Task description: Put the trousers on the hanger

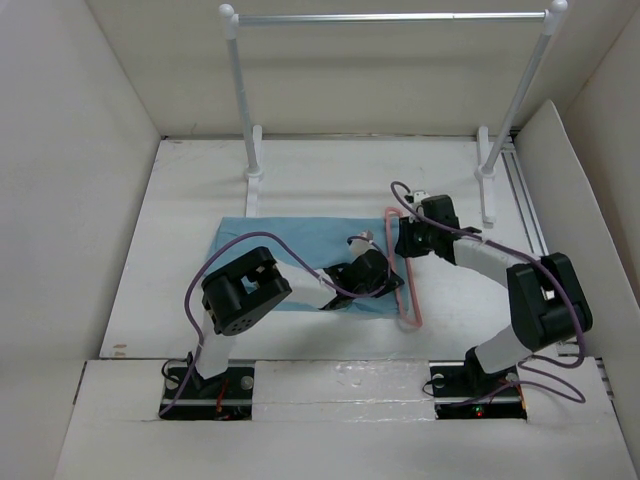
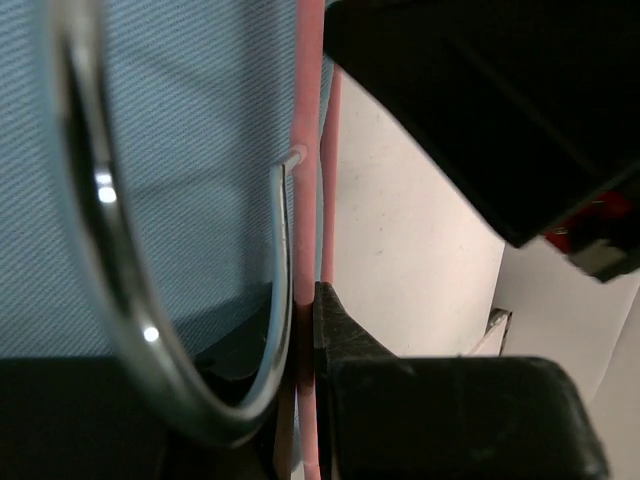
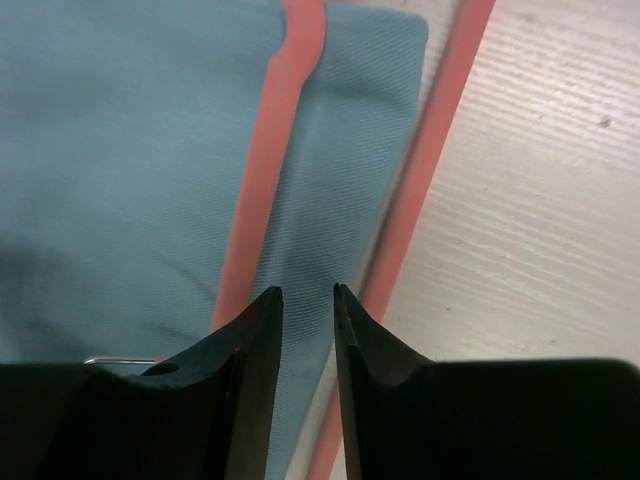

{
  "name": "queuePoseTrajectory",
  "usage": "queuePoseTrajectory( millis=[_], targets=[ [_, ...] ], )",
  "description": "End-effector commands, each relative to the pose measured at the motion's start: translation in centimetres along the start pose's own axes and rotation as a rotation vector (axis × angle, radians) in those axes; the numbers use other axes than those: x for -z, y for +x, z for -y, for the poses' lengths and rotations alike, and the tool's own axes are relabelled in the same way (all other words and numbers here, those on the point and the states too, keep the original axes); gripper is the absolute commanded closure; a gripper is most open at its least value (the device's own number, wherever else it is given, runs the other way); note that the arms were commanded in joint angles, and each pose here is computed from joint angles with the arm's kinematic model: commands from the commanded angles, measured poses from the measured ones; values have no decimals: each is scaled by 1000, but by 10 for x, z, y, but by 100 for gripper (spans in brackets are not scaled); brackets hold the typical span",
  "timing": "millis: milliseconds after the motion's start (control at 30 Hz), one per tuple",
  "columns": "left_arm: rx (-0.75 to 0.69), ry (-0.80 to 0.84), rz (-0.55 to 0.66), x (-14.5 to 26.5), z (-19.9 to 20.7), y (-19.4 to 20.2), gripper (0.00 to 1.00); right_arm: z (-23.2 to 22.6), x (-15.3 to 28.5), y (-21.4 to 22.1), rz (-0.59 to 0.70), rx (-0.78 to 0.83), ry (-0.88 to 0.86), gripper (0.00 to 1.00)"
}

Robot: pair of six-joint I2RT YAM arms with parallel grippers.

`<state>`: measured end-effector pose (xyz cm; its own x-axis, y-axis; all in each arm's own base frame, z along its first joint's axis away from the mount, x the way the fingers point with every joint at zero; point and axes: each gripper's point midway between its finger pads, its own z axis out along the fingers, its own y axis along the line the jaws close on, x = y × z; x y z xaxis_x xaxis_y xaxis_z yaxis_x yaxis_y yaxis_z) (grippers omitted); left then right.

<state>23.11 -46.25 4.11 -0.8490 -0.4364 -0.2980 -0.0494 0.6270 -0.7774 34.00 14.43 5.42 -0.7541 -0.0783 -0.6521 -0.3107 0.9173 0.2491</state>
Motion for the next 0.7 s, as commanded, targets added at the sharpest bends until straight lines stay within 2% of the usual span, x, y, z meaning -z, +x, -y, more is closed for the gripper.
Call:
queuePoseTrajectory(
  millis=[0,233,367,667],
  targets=[
    [-32,-20,-20,0,-2,3,100,0,-8,-1,9,-6,29,68],
    [-42,-47,-23,4,-12,0,100,0,-8,18,-28,-40,116,68],
    [-45,-56,-21,4,-16,-3,100,-5,-6,31,-50,-22,163,64],
    [-54,-53,-22,7,-14,-4,100,0,6,32,-47,-1,241,61]
  ],
)
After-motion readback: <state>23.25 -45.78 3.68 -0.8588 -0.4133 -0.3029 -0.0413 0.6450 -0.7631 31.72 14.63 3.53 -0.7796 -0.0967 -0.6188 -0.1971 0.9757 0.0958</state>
